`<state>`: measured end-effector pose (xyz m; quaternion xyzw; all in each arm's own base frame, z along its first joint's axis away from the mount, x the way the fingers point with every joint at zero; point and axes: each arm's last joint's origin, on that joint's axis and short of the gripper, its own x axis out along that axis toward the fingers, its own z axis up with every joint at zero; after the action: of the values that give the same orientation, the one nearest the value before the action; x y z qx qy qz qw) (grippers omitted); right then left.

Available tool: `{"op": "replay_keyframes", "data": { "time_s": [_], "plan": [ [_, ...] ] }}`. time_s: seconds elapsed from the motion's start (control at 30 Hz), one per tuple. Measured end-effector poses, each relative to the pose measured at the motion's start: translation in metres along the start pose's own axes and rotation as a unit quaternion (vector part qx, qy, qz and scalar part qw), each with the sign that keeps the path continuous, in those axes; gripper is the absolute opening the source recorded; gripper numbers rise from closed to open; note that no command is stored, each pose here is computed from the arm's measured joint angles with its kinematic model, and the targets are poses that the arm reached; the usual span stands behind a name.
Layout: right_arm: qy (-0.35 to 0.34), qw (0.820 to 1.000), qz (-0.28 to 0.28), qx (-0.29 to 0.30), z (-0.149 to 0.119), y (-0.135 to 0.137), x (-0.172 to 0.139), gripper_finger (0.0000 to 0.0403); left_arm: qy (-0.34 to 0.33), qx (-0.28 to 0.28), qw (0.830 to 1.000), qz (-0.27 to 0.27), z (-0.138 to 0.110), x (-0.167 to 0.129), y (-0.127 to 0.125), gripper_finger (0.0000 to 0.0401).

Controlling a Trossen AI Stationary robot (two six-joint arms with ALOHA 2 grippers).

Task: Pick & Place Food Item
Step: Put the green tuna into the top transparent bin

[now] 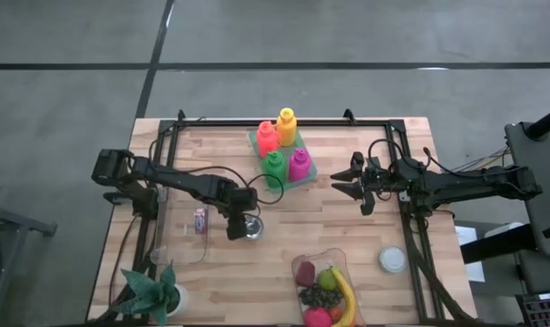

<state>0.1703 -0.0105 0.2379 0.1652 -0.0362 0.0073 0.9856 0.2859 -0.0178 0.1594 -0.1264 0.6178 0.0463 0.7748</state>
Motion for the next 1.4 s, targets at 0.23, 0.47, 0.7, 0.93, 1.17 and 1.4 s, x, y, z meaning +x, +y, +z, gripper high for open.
{"op": "replay_keyframes", "data": {
  "time_s": [0.23,0.47,0.7,0.93,1.17,1.4],
  "plan": [
    [0.0,1.0,0.0,0.0,0.0,0.0,0.0,0.0134,0.011,-0.001,1.0,0.009,0.0,-0.01,0.0,0.0117],
    [0.0,1.0,0.0,0.0,0.0,0.0,0.0,0.0134,0.015,-0.001,1.0,0.015,-0.001,-0.011,0.0,0.0117],
    [0.0,1.0,0.0,0.0,0.0,0.0,0.0,0.0134,0.024,-0.002,0.999,0.032,-0.003,-0.011,0.002,0.0117],
    [0.0,1.0,0.0,0.0,0.0,0.0,0.0,0.0134,0.021,-0.001,0.999,0.036,-0.004,-0.01,0.002,0.0117],
    [0.0,1.0,0.0,0.0,0.0,0.0,0.0,0.0134,0.015,-0.003,0.999,0.035,-0.004,-0.007,0.003,0.0117],
    [0.0,1.0,0.0,0.0,0.0,0.0,0.0,0.0134,0.013,-0.003,0.999,0.033,-0.003,-0.009,0.002,0.0117]
  ]
}}
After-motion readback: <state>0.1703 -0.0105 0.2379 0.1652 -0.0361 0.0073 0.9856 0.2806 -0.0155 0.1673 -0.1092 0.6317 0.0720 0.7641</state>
